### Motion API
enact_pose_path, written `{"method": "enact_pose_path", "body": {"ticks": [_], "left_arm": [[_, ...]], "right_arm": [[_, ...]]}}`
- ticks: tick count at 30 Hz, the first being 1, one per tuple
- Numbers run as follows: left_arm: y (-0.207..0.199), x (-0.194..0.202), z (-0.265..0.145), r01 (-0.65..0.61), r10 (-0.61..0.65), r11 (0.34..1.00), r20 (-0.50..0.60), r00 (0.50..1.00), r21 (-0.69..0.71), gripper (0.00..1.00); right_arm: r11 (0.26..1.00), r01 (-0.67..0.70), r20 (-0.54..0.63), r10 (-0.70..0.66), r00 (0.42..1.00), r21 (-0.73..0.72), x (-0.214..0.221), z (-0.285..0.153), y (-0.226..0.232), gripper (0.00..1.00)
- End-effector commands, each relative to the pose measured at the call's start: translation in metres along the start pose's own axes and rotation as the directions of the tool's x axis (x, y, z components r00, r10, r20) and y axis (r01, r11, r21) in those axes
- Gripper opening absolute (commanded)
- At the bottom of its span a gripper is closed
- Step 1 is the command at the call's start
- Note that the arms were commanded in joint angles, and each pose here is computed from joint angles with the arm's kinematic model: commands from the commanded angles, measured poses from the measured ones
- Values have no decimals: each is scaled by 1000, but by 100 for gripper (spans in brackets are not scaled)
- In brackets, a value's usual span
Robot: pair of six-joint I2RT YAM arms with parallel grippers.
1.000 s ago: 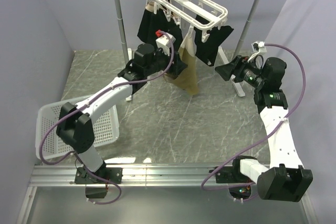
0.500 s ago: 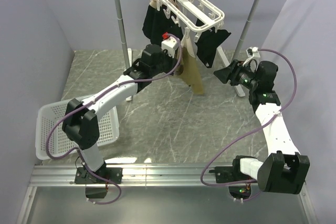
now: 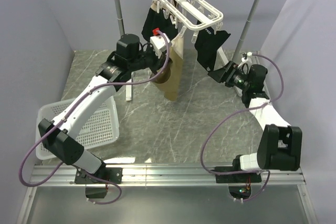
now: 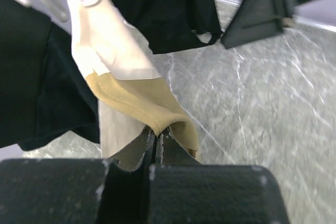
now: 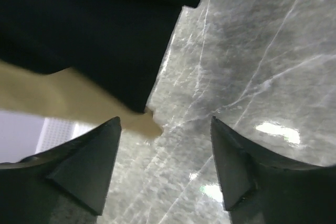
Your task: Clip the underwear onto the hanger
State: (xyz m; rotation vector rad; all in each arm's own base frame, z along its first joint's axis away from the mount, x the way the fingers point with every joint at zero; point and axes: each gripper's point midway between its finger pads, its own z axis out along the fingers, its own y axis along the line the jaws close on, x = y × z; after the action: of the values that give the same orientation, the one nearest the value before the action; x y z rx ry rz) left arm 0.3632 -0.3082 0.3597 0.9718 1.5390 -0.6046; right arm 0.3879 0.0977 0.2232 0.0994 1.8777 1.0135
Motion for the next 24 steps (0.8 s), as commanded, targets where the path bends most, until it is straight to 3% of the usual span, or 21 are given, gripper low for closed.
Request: {"method": "enact_pose_path", "body": {"ticks": [1,7,13,19,24], "left_arm": [[-16,-37,-31,-126,120,989,76,990,80,0],[-20,-71,-55,-199,187,976,135,973,83,0],[-27,-87,-64,-214,194,969,157,968,120,0],[-28,-93,-62,-209,186,968,160,969,136,0],[-25,-97,-60,-193,171,973,166,971,124,0]], "right_arm": [[991,-95,27,98,995,-94,-5,10,10,81],[930,-331,-46,328,944,-162,23,26,16,89],[847,-483,-142,462,876,-222,52,42,31,92],[775,-570,-242,518,821,-272,79,61,55,94],[730,-585,-321,493,809,-354,90,65,83,93]]}}
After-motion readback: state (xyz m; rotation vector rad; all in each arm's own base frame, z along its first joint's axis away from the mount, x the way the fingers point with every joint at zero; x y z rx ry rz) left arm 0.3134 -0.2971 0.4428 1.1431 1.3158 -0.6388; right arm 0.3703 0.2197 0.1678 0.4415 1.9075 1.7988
